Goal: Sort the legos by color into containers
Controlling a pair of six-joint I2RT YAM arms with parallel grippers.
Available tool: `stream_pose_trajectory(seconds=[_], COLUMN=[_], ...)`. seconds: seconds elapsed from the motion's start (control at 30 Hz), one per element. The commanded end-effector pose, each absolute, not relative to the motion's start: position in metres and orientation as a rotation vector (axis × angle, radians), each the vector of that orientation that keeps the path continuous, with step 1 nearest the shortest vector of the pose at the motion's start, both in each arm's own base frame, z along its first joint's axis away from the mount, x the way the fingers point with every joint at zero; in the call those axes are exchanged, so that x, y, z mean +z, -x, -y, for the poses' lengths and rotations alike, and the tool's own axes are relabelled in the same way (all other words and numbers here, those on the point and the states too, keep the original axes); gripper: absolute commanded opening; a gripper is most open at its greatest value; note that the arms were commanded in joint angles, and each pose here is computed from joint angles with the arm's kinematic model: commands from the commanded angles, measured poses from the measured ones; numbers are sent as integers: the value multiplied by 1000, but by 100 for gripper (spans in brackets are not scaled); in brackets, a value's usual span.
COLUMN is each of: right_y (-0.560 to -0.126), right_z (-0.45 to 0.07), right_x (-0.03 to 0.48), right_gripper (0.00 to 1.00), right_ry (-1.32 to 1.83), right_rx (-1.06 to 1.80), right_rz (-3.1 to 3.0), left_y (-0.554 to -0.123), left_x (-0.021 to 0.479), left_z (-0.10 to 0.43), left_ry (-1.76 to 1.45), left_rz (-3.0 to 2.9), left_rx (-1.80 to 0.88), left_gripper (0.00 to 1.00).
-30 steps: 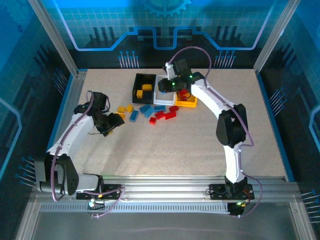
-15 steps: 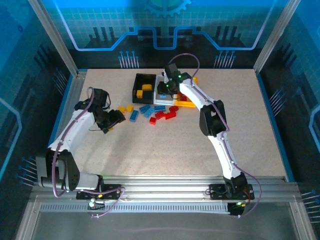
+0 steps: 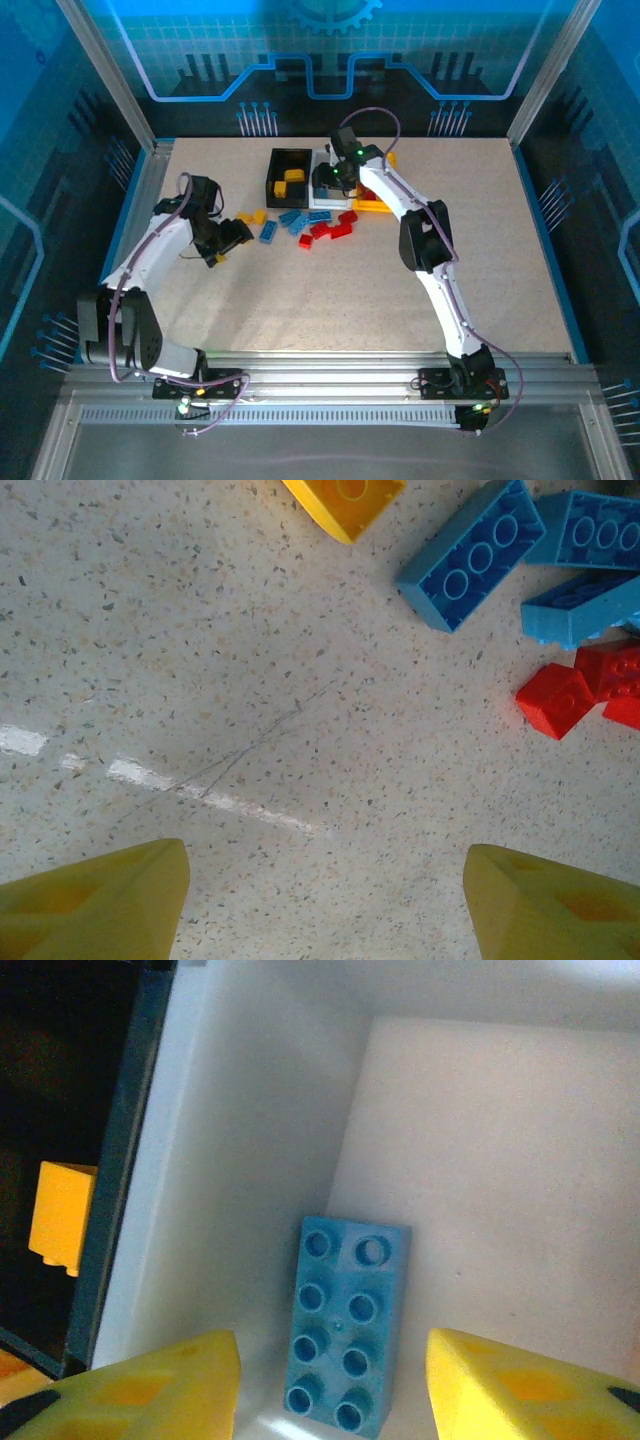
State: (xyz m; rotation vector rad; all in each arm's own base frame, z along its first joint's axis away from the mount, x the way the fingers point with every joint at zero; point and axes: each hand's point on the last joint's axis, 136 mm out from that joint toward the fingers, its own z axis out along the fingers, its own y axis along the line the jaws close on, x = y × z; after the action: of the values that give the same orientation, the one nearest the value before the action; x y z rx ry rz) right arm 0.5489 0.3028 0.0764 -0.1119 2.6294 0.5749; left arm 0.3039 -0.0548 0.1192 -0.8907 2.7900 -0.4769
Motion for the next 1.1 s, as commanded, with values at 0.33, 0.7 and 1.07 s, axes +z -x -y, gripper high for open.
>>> stream_pose_trajectory(seconds=[0.33, 0.7, 1.07], right_y=[-450, -403, -393], right_z=[-311, -297, -290], right_x=[185, 198, 197], right_gripper=[59, 60, 63], right_ry=[364, 412, 408], right_rx=[734, 786, 782], right_rz=[-2466, -2470, -2482], left_y=[-358, -391, -393], left_x=[84, 63, 37], left_z=[30, 10, 11], left_ry=[1145, 893, 839], left_rz=[-2769, -2910, -3004], left_rx=[-450, -224, -183], left_gripper=[74, 74, 74])
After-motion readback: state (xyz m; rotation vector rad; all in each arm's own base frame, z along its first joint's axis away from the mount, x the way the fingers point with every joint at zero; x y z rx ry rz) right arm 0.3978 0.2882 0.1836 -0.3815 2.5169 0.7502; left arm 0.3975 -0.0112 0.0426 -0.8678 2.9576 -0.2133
